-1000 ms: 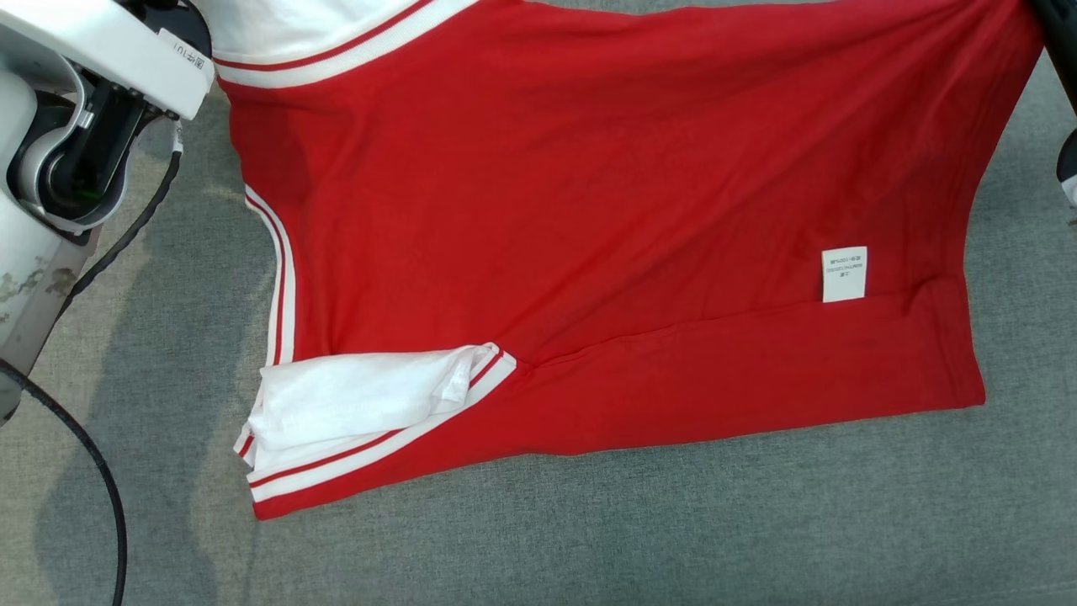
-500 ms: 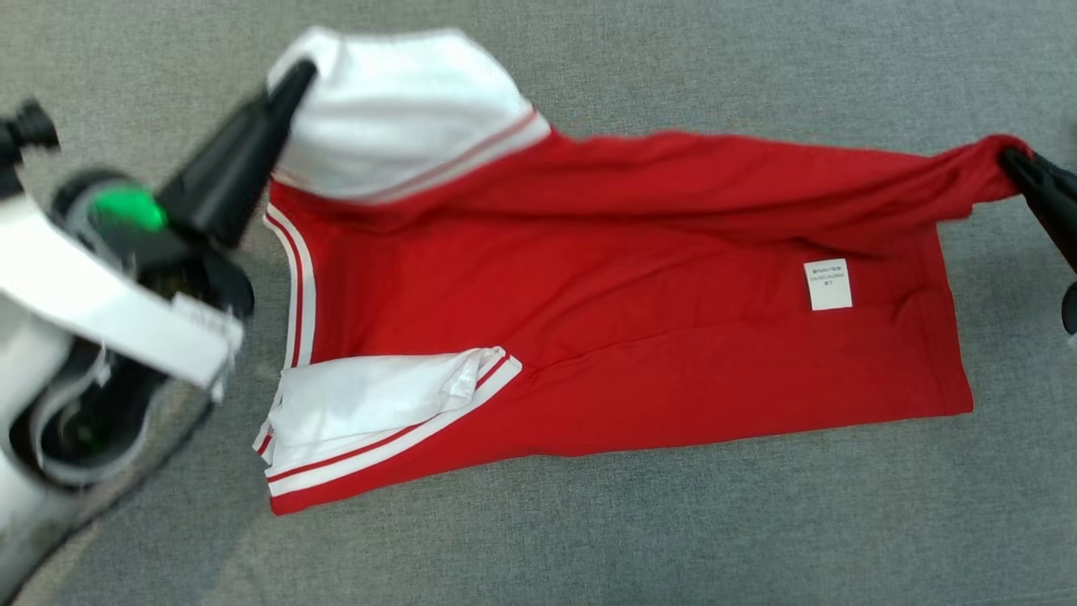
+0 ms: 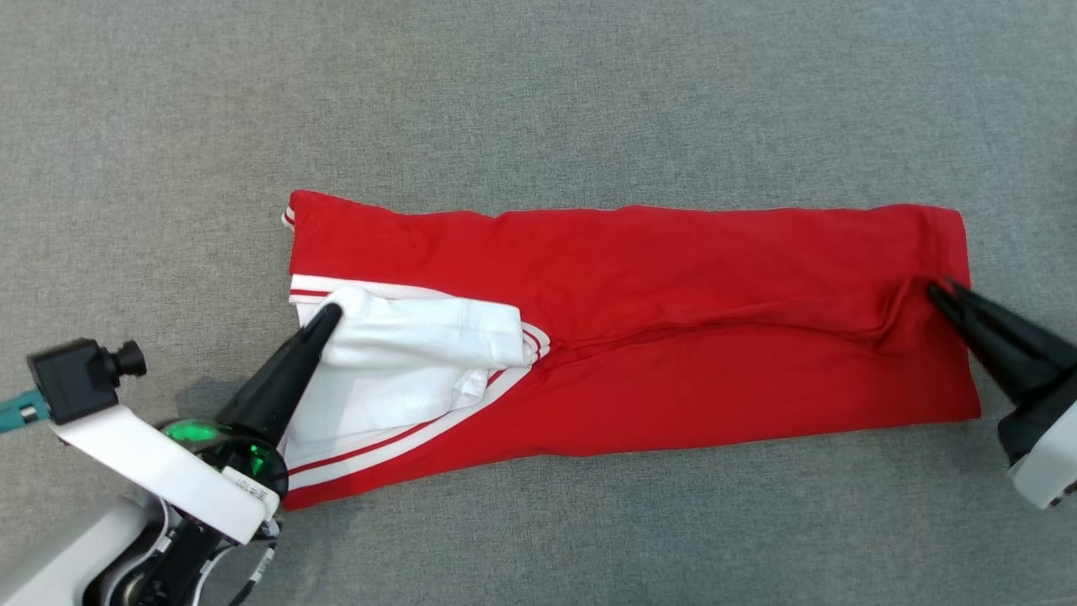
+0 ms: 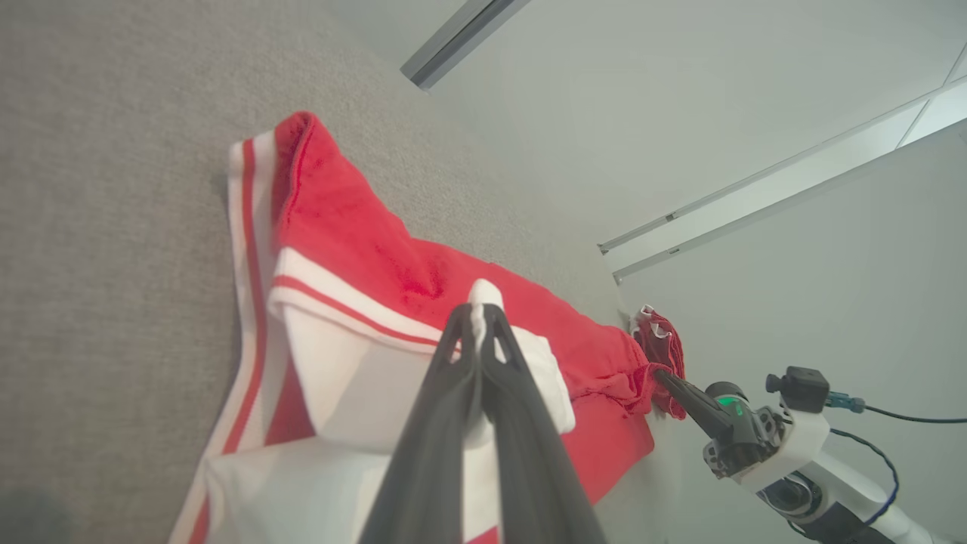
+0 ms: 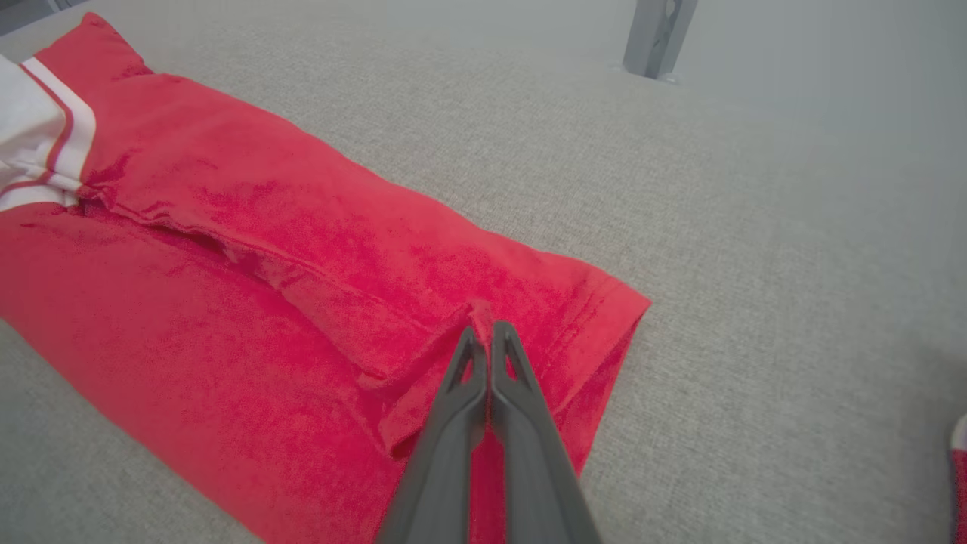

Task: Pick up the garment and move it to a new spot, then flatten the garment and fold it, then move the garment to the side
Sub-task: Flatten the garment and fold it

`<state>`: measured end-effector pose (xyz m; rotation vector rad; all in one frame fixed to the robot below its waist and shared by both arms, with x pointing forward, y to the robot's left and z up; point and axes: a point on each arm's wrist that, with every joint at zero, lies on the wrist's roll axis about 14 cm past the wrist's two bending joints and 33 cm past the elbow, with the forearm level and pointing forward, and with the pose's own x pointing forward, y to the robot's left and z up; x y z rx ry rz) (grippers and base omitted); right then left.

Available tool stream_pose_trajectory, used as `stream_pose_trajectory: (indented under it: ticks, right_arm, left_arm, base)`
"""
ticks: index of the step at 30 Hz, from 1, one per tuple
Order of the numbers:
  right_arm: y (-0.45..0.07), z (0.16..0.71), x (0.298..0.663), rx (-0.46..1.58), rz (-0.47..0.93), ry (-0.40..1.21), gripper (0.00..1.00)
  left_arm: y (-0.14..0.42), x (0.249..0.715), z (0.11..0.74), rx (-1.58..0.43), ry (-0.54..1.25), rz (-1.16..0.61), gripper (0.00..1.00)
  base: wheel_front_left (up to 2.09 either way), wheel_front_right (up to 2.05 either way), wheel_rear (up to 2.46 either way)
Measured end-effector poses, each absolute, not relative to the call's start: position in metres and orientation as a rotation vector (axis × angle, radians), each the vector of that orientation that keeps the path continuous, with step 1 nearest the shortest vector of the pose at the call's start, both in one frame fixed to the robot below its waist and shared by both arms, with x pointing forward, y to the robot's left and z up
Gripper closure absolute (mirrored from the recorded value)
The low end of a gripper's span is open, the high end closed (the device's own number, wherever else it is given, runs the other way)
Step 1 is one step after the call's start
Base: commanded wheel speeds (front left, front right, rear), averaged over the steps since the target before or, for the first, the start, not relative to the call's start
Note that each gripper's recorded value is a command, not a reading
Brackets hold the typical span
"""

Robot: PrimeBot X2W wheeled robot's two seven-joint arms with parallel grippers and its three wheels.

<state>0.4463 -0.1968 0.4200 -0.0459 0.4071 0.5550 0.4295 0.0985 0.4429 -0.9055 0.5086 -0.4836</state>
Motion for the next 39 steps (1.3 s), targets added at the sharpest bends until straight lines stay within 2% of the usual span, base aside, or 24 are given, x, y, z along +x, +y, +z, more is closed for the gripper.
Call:
stream_pose_trajectory:
  ticks: [3,4,5,6,7,11,16,25,29,39]
  right_arm:
    - [-0.195,0.402,0.431,-0.026,0.542,0.454,1.00]
    - [-0.192,0.397,0.427,-0.008,0.535,0.466,0.81]
    - [-0.190,0.394,0.424,0.016,0.525,0.466,0.53]
    - [-0.189,0.393,0.423,0.042,0.508,0.461,0.00]
    - [-0.188,0.394,0.423,0.071,0.488,0.446,0.00]
    - [-0.192,0.407,0.426,0.170,0.406,0.372,0.00]
    - [-0.216,0.442,0.440,0.229,0.269,0.210,0.00]
    - [-0.229,0.497,0.445,0.199,0.142,-0.033,0.00]
    - [-0.220,0.500,0.441,0.189,0.136,-0.028,0.00]
    - [-0.208,0.495,0.422,0.157,0.140,0.015,0.00]
  left_arm:
    - [0.098,0.422,0.425,-0.932,0.555,-0.446,1.00]
    - [0.097,0.420,0.420,-0.933,0.571,-0.441,1.00]
    - [0.098,0.419,0.416,-0.929,0.577,-0.430,0.68]
    - [0.100,0.421,0.413,-0.922,0.575,-0.418,0.35]
    - [0.102,0.422,0.413,-0.918,0.566,-0.409,0.00]
    - [0.114,0.438,0.421,-0.833,0.481,-0.375,0.00]
    - [0.148,0.471,0.464,-0.675,0.221,-0.247,0.00]
    - [0.177,0.470,0.531,-0.435,-0.110,-0.123,0.00]
    - [0.191,0.459,0.540,-0.319,-0.166,-0.077,0.00]
    - [0.205,0.415,0.514,-0.151,-0.095,-0.032,0.00]
  base:
    - [0.00,0.00,0.00]
    - [0.00,0.00,0.00]
    - [0.00,0.00,0.00]
    - [0.00,0.00,0.00]
    - [0.00,0.00,0.00]
    - [0.00,0.00,0.00]
    - [0.00,0.00,0.00]
    - [0.00,0.00,0.00]
    - [0.00,0.00,0.00]
    - [0.00,0.00,0.00]
